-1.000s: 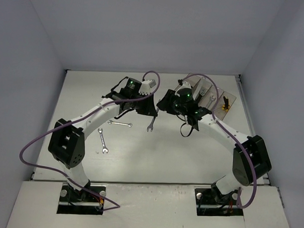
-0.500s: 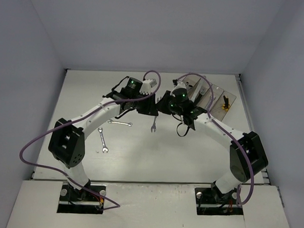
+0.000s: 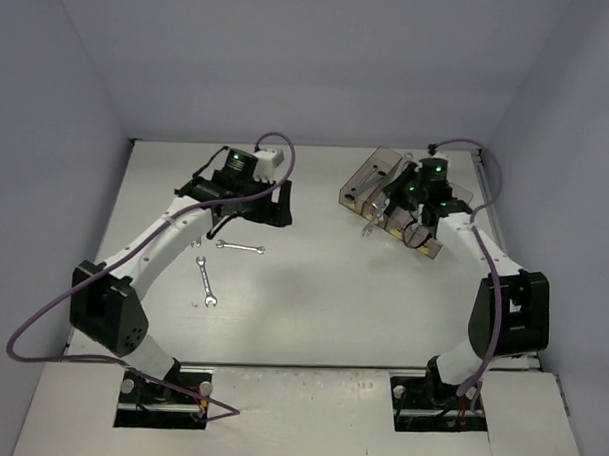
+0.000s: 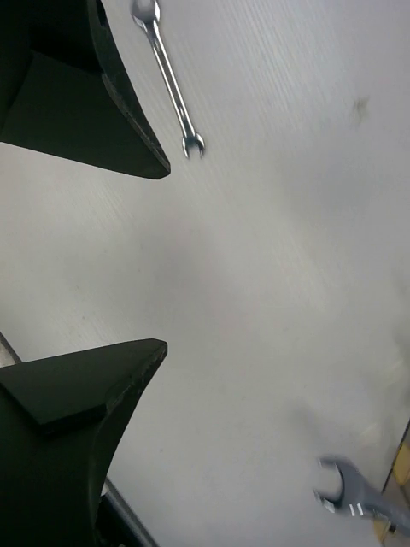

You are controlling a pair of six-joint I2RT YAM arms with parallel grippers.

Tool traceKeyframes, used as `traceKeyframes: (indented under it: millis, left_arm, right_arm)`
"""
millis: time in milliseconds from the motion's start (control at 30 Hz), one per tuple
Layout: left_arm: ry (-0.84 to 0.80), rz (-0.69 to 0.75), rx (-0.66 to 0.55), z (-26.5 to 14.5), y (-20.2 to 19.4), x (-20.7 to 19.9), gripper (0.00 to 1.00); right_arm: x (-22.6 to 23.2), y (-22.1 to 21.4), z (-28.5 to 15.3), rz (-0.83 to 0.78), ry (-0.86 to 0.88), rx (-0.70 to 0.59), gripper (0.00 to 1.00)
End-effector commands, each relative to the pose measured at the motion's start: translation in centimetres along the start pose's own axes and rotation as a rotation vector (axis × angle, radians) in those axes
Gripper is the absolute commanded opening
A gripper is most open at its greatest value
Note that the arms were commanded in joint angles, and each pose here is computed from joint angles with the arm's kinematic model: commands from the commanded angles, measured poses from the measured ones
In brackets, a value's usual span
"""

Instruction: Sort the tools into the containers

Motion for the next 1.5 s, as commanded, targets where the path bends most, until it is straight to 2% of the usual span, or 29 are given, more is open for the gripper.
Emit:
traceKeyframes:
  millis: [0, 100, 267, 500, 600, 667, 767, 1000, 1100, 1267, 1400, 1467]
  left_arm:
    - [0.157, 0.062, -0.137, -5.9, 1.3, 4.1, 0.73]
    - [0.28, 0.071, -0.176, -7.9, -0.1, 7.5, 0.73]
    - [0.389, 0.06, -0.206, -8.7, -1.9, 10.1, 0.74]
    - [0.432, 0.028, -0.168, -7.8, -2.8, 11.7, 0.76]
    - [0.433, 0.013, -0.157, -7.5, -2.9, 11.9, 0.76]
    - [0.448, -0.012, -0.149, -7.4, -3.0, 12.4, 0.77]
    - [0.48, -0.066, -0.129, -6.9, -3.8, 13.2, 0.78]
    - [0.596, -0.219, -0.034, -5.4, -7.2, 15.8, 0.78]
    - [0.627, -0.264, -0.038, -5.2, -7.3, 17.0, 0.78]
    - [0.599, -0.266, 0.004, -3.6, -3.7, 19.4, 0.76]
    - [0.532, -0.236, 0.038, -1.6, -0.7, 20.9, 0.64]
    - [0.541, -0.187, 0.051, -1.0, 0.3, 21.9, 0.61]
  right_arm:
    - [-3.8, 8.3, -2.1, 0.047, -0.024, -0.163, 0.0]
    - [-7.5, 9.7, -0.7, 0.073, -0.086, -0.157, 0.0]
    - [-11.3, 10.7, 2.3, 0.083, -0.146, -0.14, 0.0]
    - [-14.3, 8.6, 7.3, 0.092, -0.195, -0.059, 0.02]
    - [-14.8, 8.2, 8.3, 0.083, -0.193, -0.042, 0.06]
    - [-15.1, 7.5, 9.0, 0.069, -0.196, -0.021, 0.2]
    - [-15.1, 7.2, 8.9, 0.049, -0.2, -0.014, 0.3]
    - [-13.2, 9.4, 4.3, -0.071, -0.221, -0.058, 0.37]
    - [-10.8, 11.0, 0.0, -0.118, -0.19, -0.114, 0.38]
    - [-6.4, 9.9, -6.1, -0.182, -0.074, -0.168, 0.42]
    - [-3.0, 7.0, -9.5, -0.226, 0.012, -0.183, 0.44]
    - [-1.5, 5.1, -10.6, -0.253, 0.075, -0.172, 0.5]
Point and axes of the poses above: each gripper's point midway between its finger pads, its own z axis out along the fingers, its own x axis along the line the jaws close on, y = z × x, the point moved 3 cm from there along -z, back along the fingers, and after that the axes turned 12 degrees about -z, right-handed, at the moved point
